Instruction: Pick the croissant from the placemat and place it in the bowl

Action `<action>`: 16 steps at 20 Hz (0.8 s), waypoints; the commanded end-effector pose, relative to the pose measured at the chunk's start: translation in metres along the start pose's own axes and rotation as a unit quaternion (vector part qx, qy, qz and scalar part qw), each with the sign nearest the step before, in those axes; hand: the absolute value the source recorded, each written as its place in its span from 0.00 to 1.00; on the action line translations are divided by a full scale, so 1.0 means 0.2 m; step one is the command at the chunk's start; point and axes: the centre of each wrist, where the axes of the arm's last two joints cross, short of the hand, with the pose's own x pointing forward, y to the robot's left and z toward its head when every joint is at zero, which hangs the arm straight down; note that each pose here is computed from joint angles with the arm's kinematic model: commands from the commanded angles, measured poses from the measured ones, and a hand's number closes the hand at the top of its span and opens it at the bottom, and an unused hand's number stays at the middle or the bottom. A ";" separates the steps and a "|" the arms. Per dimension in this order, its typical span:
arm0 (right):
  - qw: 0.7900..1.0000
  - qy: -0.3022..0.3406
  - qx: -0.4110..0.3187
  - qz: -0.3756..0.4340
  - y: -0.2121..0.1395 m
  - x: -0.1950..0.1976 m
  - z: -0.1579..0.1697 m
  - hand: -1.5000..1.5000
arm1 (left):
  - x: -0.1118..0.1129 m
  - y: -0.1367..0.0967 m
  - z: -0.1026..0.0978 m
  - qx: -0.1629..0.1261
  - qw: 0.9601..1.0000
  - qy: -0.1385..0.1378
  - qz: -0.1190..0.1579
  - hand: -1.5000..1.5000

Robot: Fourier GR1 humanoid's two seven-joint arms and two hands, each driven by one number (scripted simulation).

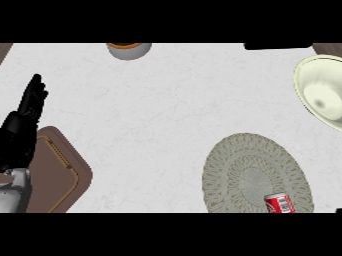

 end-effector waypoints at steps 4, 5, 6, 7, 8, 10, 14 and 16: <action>0.992 0.065 -0.107 -0.034 -0.23 -0.16 -0.03 1.00 | 0.06 -0.08 0.01 -0.020 1.000 -0.012 0.002 0.50; 0.991 0.055 -0.116 -0.032 -0.35 -0.13 -0.03 1.00 | 0.01 -0.07 -0.05 -0.019 1.000 -0.010 0.001 0.50; 0.990 0.050 -0.121 -0.055 -0.30 -0.19 -0.07 1.00 | 0.11 -0.10 -0.14 -0.021 1.000 -0.014 0.003 0.50; 0.989 0.057 -0.128 -0.049 -0.36 -0.23 -0.10 1.00 | -0.03 -0.13 -0.04 -0.026 0.999 -0.015 0.012 0.50; 0.986 0.062 -0.146 -0.048 -0.42 -0.23 -0.18 1.00 | 0.08 -0.04 -0.09 -0.030 0.999 -0.012 0.001 0.50; 0.982 0.070 -0.166 -0.060 -0.46 -0.29 -0.24 1.00 | -0.02 -0.07 -0.02 -0.027 1.000 -0.009 0.012 0.50; 0.974 0.079 -0.199 -0.075 -0.52 -0.58 -0.34 1.00 | 0.05 -0.07 -0.11 -0.026 0.999 -0.017 0.007 0.50; 0.973 0.075 -0.216 -0.020 -0.57 -0.64 -0.33 1.00 | 0.05 -0.06 -0.03 -0.029 1.000 -0.011 0.005 0.50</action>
